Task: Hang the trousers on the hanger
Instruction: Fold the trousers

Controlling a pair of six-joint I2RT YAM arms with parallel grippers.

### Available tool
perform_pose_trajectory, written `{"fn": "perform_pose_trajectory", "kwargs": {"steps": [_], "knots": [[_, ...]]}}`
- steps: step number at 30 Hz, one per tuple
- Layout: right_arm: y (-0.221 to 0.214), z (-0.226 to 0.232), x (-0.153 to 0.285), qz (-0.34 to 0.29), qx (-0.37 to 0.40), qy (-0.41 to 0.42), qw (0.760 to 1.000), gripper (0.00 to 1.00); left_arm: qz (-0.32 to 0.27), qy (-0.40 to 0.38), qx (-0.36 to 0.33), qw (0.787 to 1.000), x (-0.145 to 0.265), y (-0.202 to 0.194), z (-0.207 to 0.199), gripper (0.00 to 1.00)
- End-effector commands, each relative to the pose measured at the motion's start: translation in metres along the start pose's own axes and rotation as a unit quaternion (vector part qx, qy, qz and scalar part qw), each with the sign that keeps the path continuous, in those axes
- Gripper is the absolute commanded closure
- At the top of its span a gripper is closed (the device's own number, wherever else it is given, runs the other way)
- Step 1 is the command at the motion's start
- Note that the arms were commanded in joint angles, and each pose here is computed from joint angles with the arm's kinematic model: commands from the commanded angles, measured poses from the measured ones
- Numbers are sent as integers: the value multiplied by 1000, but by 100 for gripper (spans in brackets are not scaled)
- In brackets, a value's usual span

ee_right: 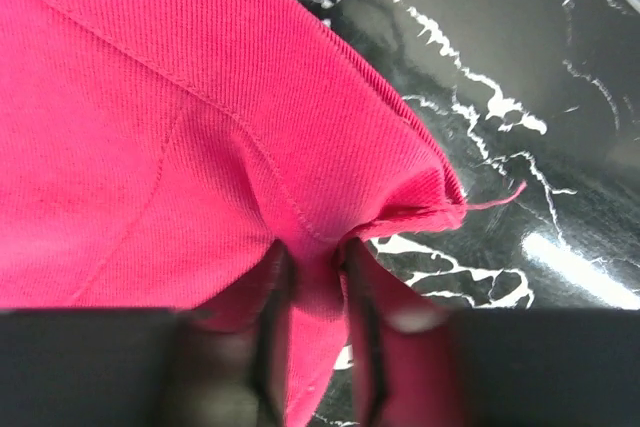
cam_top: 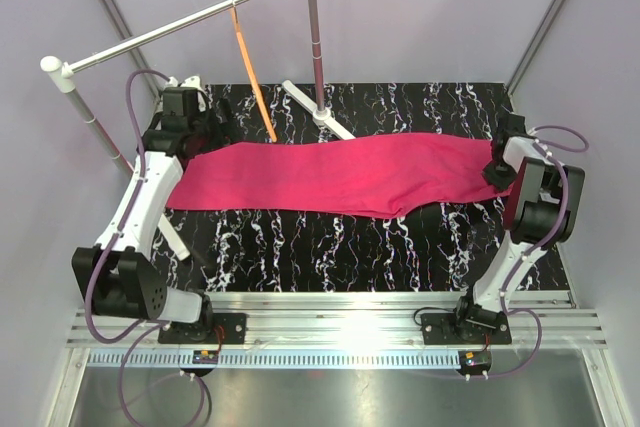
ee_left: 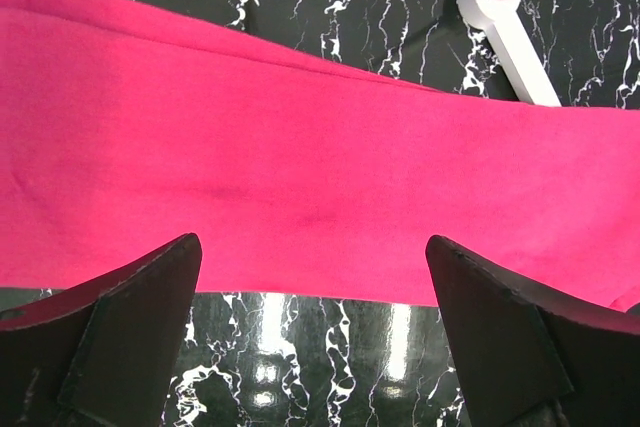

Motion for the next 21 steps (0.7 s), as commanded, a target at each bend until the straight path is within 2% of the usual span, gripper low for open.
{"fn": "perform_pose_trajectory", "kwargs": {"steps": [1,2,3,4,8,14,17,21], "knots": [[-7,-16,-21,17,-2,-22,1000,76,-40,0,-10,999,14,9,-6,1],[-10,-18,-21,19,0,-24,1000,82,-39,0,-6,999,14,7,-6,1],[-8,-20,-18,14,-5,-22,1000,97,-35,1,1,999,11,1,-6,1],[-10,-23,-17,13,-6,-25,1000,100,-43,18,8,999,10,0,-1,1],[-1,-39,11,-21,-19,-38,999,100,-65,41,38,996,11,-10,5,1],[35,-71,84,-104,-61,-37,992,100,-77,37,71,994,5,-48,7,1],[55,-91,123,-145,-68,-53,986,100,-53,35,58,996,-10,-81,4,1],[80,-119,175,-198,-74,-74,975,100,-17,10,22,1000,-28,-123,-26,1]]}}
Point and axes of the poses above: each gripper's point midway between its finger pads, its own x axis back along the fingers, its own z axis along the line the jaws close on, y = z × x, the point moved 3 cm from there along x, back along the fingers, and after that the axes turned 13 degrees about x, right-handed, at the moved point
